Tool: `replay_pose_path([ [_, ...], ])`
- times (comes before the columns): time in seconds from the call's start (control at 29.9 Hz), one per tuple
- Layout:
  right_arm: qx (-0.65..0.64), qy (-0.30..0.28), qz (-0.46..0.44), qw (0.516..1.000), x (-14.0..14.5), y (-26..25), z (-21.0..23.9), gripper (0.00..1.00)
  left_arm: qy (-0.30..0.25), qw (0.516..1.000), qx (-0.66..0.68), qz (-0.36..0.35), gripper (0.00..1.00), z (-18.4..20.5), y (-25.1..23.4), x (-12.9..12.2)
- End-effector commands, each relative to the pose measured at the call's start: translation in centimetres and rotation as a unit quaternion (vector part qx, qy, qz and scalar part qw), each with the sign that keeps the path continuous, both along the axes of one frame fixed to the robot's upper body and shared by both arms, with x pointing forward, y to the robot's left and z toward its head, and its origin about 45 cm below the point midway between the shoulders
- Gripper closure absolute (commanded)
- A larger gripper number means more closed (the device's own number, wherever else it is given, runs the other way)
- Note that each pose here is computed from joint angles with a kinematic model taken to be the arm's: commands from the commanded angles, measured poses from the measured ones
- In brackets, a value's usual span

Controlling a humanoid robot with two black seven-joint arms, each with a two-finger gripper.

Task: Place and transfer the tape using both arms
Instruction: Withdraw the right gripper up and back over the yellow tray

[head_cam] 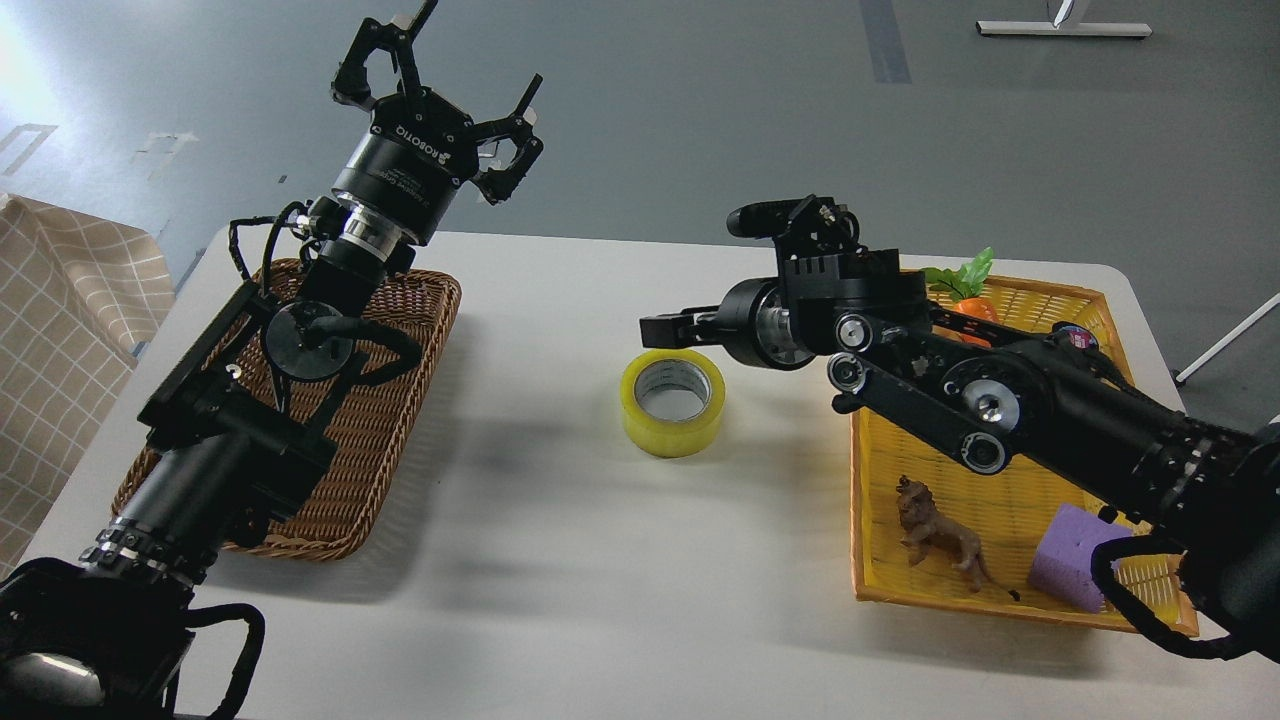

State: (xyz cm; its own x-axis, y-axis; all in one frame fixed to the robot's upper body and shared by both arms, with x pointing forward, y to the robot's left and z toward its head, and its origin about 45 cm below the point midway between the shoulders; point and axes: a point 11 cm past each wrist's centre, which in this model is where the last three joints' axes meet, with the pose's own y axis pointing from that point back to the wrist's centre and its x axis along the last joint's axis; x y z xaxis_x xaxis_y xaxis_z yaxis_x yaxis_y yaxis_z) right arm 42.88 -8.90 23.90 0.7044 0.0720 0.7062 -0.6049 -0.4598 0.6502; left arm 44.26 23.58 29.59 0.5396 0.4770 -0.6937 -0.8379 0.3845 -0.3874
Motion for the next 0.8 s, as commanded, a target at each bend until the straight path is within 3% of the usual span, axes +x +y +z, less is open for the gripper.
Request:
replay_pose_path([
  [0.0, 0.031, -0.031, -0.016, 0.999, 0.8, -2.3, 3.4, 0.01, -0.002, 1.000, 0.001, -0.001, 0.02, 0.1, -0.1, 0.0],
  [0.17, 0.094, -0.069, -0.045, 0.992, 1.1, -5.8, 7.9, 0.01, -0.002, 1.000, 0.001, -0.001, 0.02, 0.1, -0.1, 0.0],
  [0.43, 0.294, -0.033, -0.113, 0.949, -0.1, -10.4, 10.8, 0.01, -0.008, 1.000, 0.007, -0.003, 0.02, 0.7, -0.1, 0.2],
  [0.64, 0.486, -0.001, -0.144, 0.862, -0.3, -15.1, 13.0, 0.00, -0.011, 1.000, 0.018, 0.003, 0.02, 1.1, 0.6, 0.4],
  [0.77, 0.637, 0.011, -0.171, 0.752, 0.0, -20.2, 14.5, 0.00, -0.010, 1.000, 0.021, 0.000, 0.02, 1.1, 0.6, 0.4],
])
